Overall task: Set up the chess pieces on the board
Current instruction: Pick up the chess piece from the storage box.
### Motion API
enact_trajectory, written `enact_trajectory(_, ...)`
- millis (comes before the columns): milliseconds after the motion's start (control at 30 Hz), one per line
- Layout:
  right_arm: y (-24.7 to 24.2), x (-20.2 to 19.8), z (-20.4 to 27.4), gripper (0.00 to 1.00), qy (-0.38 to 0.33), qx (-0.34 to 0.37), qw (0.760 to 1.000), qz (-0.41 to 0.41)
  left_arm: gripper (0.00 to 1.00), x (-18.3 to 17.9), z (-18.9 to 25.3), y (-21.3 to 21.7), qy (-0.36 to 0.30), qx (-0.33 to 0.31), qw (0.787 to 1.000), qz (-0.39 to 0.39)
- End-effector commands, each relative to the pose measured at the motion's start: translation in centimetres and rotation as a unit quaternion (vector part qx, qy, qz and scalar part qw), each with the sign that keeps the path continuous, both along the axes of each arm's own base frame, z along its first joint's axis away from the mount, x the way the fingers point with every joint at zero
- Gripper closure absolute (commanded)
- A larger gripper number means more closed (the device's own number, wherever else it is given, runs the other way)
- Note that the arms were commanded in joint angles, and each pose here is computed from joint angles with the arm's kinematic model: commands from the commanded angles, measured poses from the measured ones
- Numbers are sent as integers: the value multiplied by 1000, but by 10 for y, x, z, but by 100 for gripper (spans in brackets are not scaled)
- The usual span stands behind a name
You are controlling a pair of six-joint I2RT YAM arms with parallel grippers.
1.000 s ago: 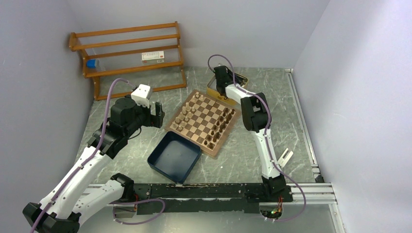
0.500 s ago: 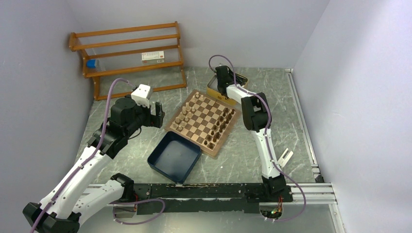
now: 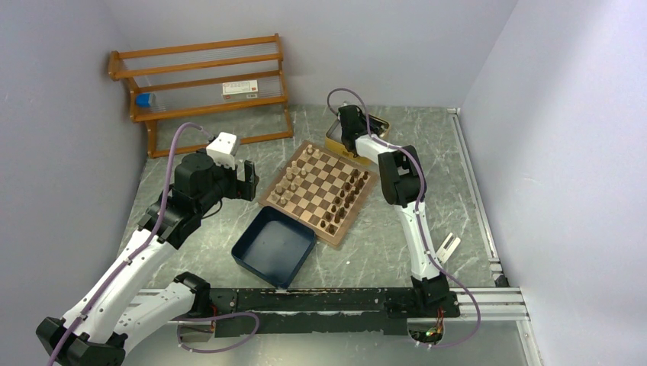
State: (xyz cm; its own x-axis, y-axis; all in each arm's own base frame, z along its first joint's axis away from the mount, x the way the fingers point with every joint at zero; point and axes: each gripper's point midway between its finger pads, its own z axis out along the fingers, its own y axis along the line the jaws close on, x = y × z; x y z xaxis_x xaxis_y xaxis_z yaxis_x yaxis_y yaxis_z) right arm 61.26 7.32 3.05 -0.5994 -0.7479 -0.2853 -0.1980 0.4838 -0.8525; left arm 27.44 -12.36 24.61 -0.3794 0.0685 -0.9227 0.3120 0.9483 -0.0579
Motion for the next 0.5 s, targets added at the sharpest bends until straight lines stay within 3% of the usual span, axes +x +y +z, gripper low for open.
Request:
enact_trajectory(0, -7, -5, -18, 73, 17, 2, 1000, 5, 5, 1, 7, -2, -11, -6, 1000, -3)
enact_trajectory(467, 7, -6, -3, 85, -14, 23, 999, 20, 5, 1, 8, -1, -13, -7, 1000, -3)
